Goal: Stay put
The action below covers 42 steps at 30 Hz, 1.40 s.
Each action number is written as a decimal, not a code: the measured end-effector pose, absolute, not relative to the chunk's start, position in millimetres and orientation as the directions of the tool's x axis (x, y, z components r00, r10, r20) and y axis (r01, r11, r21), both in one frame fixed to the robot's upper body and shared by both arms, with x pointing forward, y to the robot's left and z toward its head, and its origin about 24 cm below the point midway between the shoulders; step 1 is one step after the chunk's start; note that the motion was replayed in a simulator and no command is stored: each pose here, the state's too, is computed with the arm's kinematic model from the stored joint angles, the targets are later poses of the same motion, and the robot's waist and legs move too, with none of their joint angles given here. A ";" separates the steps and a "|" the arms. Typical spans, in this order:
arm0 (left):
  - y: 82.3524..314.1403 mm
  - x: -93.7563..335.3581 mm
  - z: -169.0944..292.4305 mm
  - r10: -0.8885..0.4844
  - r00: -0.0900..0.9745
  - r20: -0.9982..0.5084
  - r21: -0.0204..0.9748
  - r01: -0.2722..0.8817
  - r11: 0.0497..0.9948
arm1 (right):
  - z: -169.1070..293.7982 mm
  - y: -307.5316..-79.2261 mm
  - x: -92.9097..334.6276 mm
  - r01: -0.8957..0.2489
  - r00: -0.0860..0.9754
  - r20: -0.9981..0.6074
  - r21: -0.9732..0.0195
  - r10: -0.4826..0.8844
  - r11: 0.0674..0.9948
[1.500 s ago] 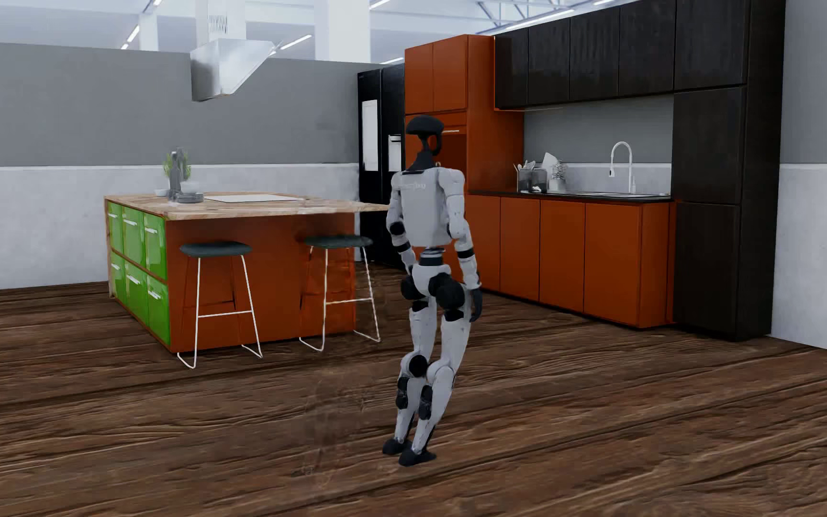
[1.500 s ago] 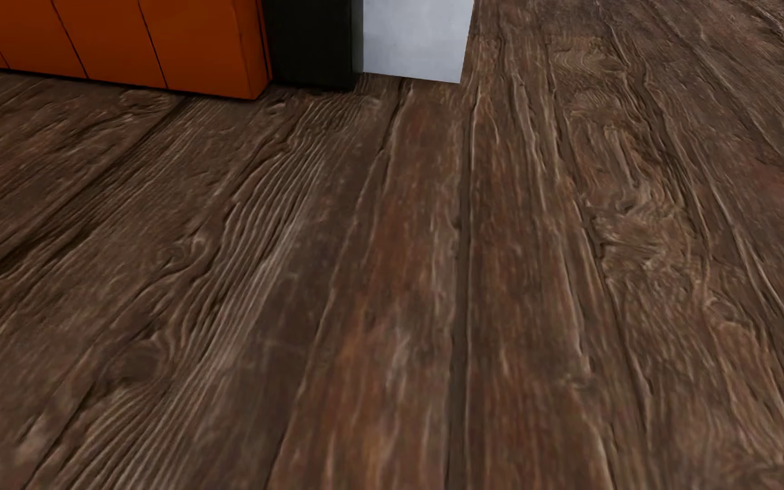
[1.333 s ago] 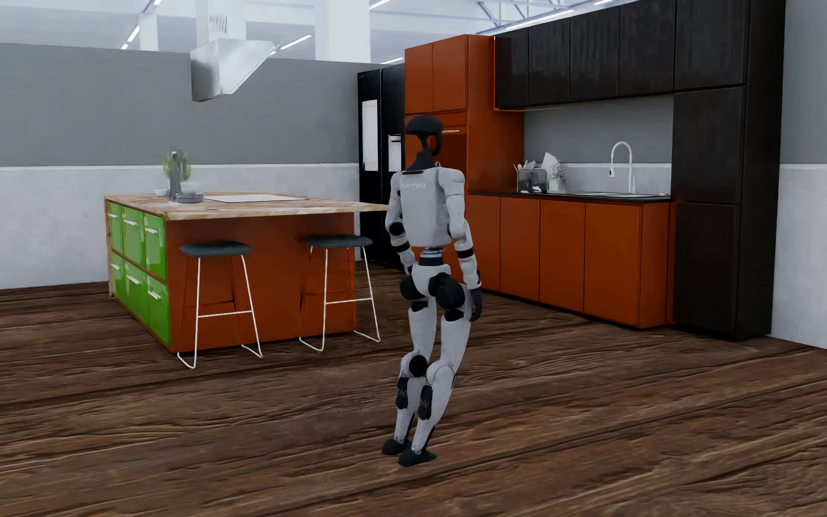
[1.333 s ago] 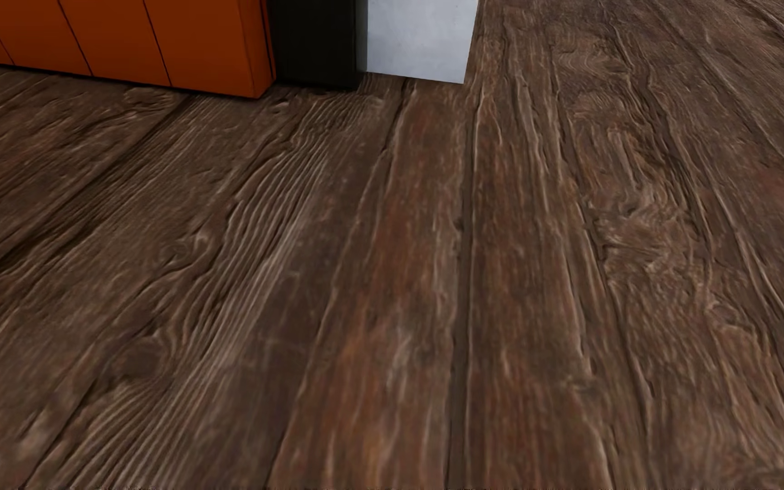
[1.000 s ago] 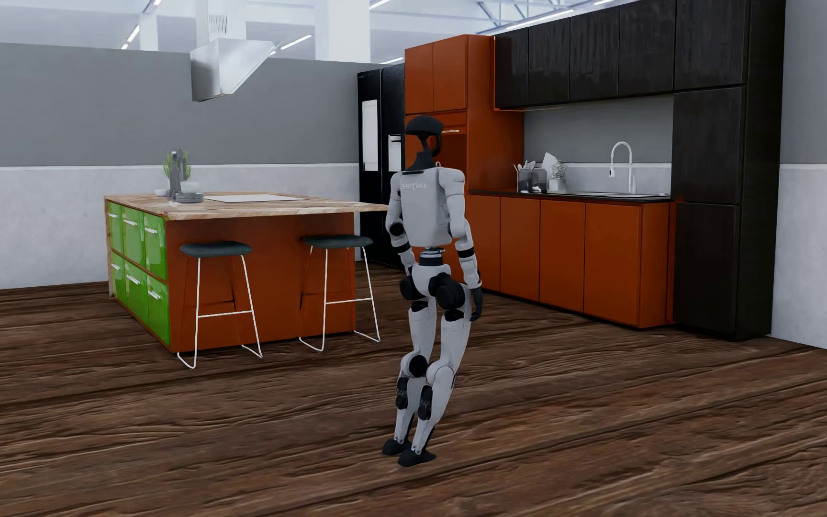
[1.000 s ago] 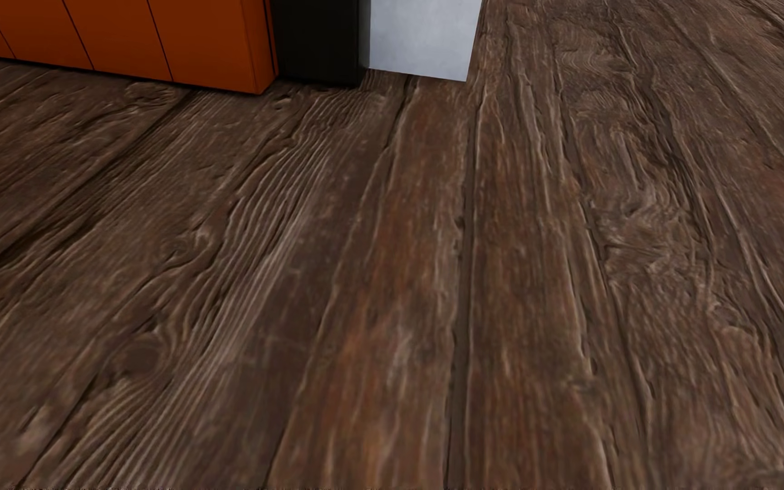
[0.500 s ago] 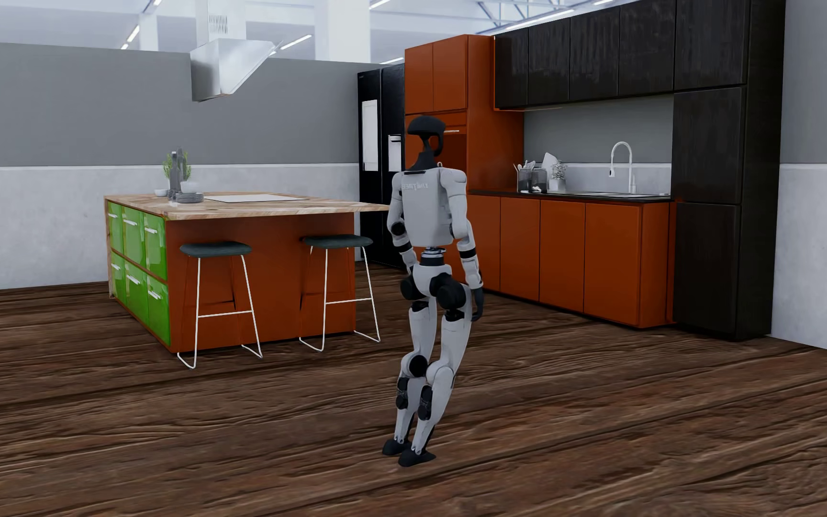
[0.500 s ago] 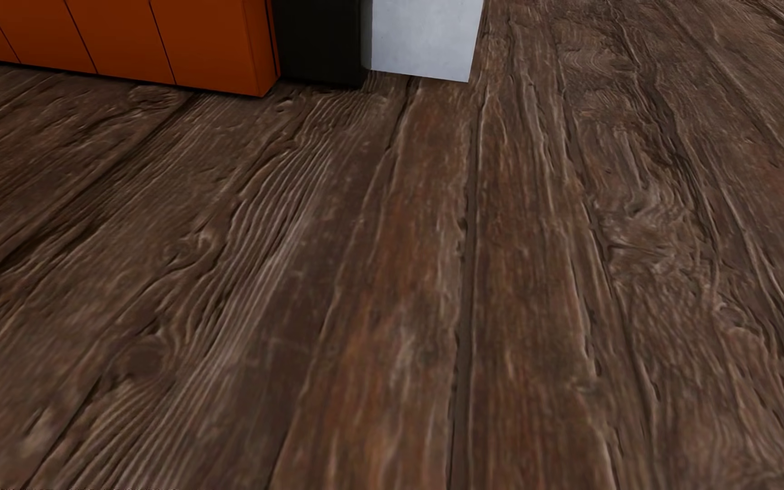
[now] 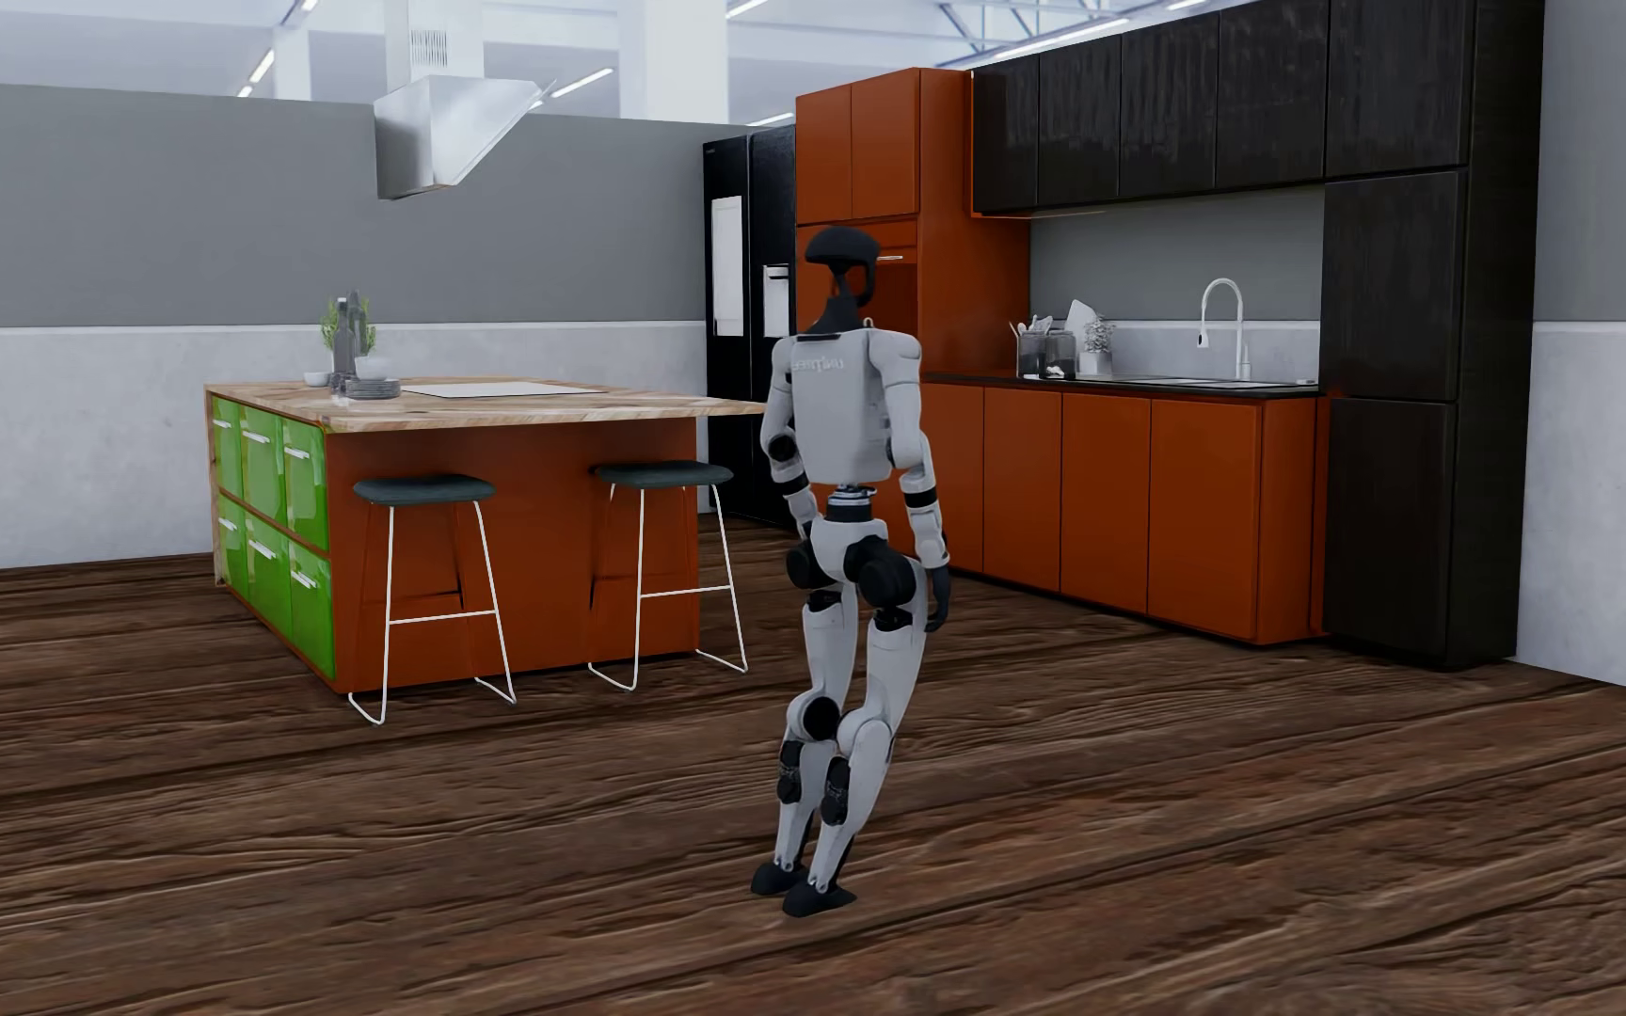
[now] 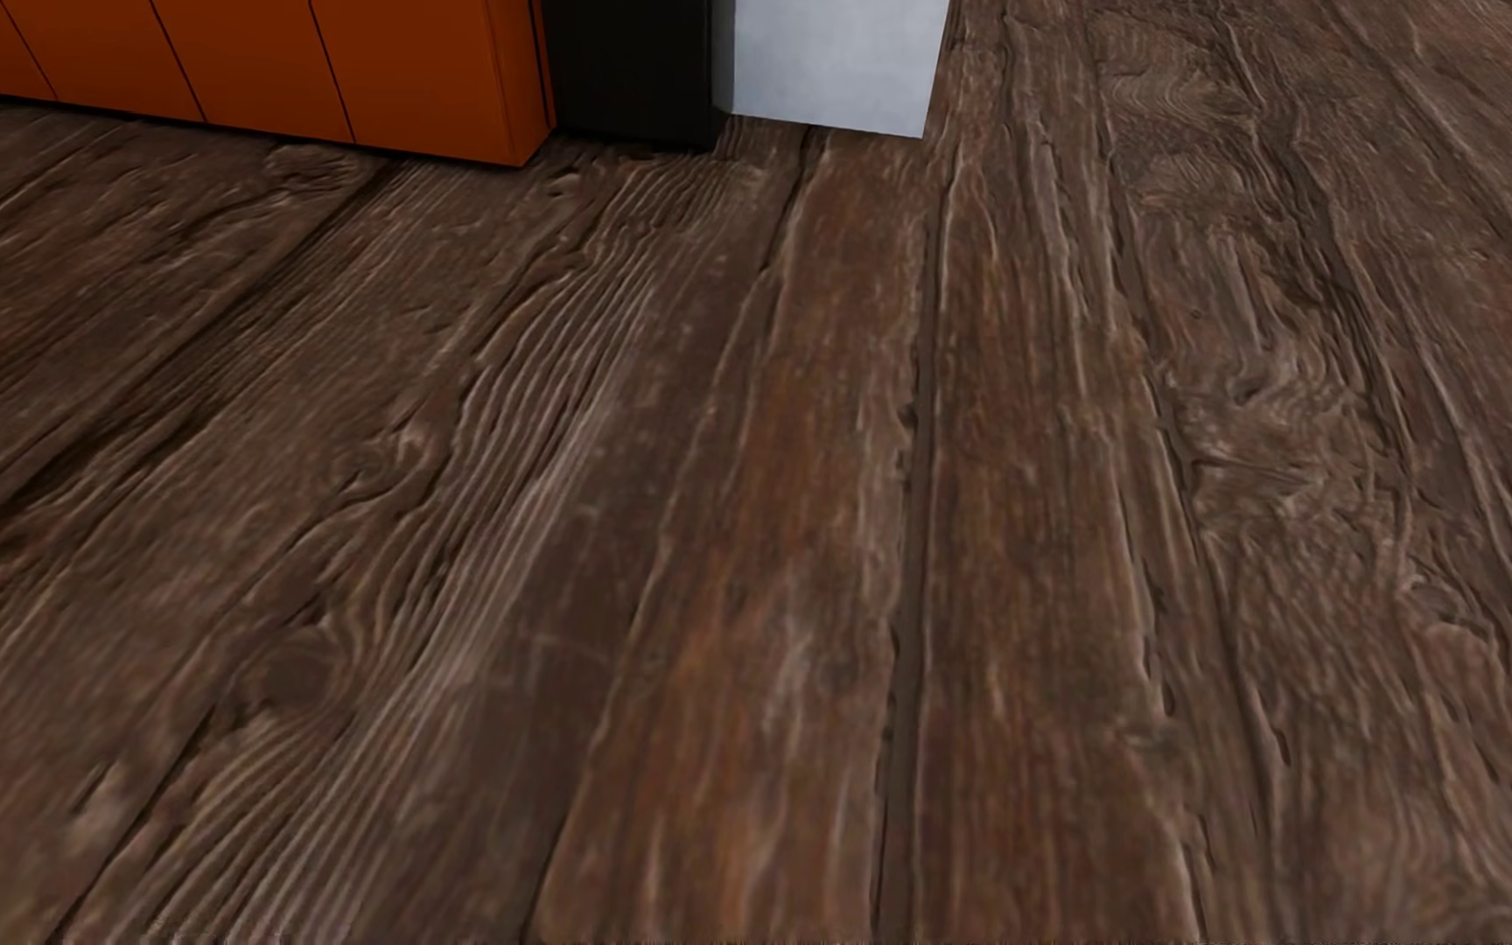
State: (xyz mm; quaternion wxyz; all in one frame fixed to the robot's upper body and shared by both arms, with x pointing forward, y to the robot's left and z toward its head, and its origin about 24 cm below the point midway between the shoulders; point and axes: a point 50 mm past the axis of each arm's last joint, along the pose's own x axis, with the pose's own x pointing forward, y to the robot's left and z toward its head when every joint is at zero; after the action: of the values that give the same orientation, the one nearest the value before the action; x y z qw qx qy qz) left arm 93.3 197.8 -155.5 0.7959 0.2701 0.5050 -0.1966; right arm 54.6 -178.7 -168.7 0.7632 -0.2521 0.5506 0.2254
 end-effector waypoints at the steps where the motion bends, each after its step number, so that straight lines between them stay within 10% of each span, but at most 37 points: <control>1: 198.5 93.4 -155.4 -0.037 0.414 -0.910 0.233 0.581 0.780 | -168.9 -178.2 55.1 -0.623 0.292 -0.954 -0.136 0.067 0.770; 42: 193.1 96.0 -155.1 -0.052 0.422 -0.905 0.226 0.582 0.781 | -167.8 -174.7 58.8 -0.623 0.306 -0.949 -0.136 0.080 0.770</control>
State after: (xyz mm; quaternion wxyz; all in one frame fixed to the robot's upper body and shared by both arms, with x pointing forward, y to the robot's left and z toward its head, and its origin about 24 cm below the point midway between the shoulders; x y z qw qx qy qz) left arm 96.0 193.1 -155.1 0.8005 0.2648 0.4998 -0.1981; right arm 58.8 -174.7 -167.8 0.7685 -0.2499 0.5428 0.2288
